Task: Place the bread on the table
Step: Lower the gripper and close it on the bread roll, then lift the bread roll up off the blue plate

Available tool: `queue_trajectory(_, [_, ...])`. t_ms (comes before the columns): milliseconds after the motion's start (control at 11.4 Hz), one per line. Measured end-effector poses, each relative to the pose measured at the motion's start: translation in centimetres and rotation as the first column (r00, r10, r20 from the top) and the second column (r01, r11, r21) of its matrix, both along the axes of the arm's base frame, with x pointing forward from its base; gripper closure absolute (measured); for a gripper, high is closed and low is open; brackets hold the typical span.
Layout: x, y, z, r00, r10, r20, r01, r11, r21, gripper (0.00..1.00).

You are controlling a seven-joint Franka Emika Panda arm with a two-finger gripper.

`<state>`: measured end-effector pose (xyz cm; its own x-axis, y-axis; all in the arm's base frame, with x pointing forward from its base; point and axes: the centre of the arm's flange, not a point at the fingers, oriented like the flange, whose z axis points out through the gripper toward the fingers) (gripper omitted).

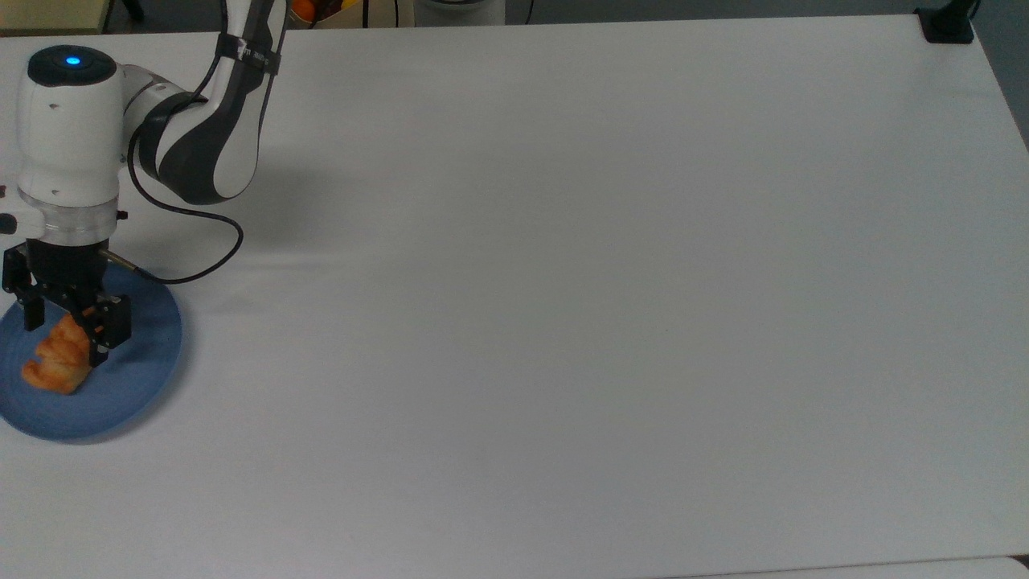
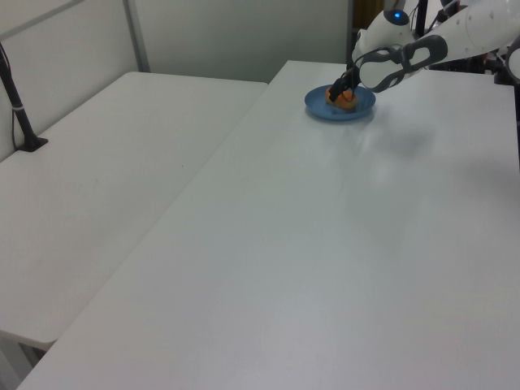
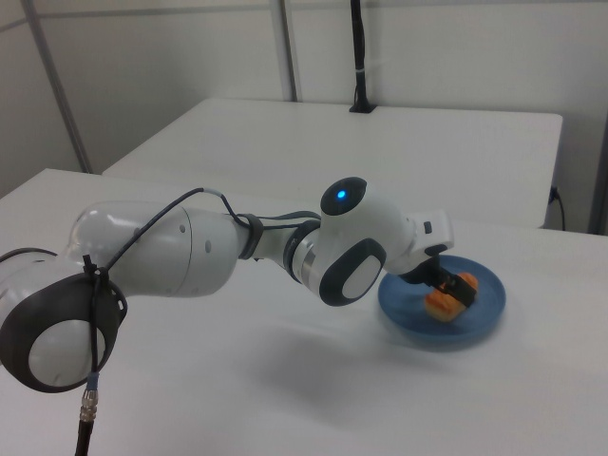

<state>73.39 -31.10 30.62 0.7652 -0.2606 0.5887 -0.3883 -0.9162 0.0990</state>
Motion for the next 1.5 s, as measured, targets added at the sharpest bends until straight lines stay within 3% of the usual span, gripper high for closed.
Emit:
queue_trajectory(88, [0.1, 0.1, -0.1, 1.0, 0.002, -0.001, -0.002, 1.0, 0.0, 0.04])
queue_trajectory(176, [0.1, 0.3, -0.1, 1.0, 0.004, -0.002, -0.004, 1.0, 0.001, 0.15])
queue_trajectory(352, [0.3, 0.8, -0.5, 1.0, 0.011, -0.006, -0.011, 1.0, 0.002, 0.26])
queue_trajectory(528, [0.4, 0.9, -0.8, 1.0, 0.013, -0.01, -0.013, 1.0, 0.002, 0.58])
queue_trajectory(704, [0.4, 0.9, -0.7, 1.0, 0.019, -0.011, -0.019, 1.0, -0.002, 0.64])
queue_trajectory(880, [0.5, 0.9, -0.4, 1.0, 0.027, -0.008, -0.027, 1.0, -0.011, 0.87])
queue_trajectory(1496, [0.3, 0.1, 9.0, 0.994, 0.021, 0.11, -0.015, 0.999, -0.052, 0.87])
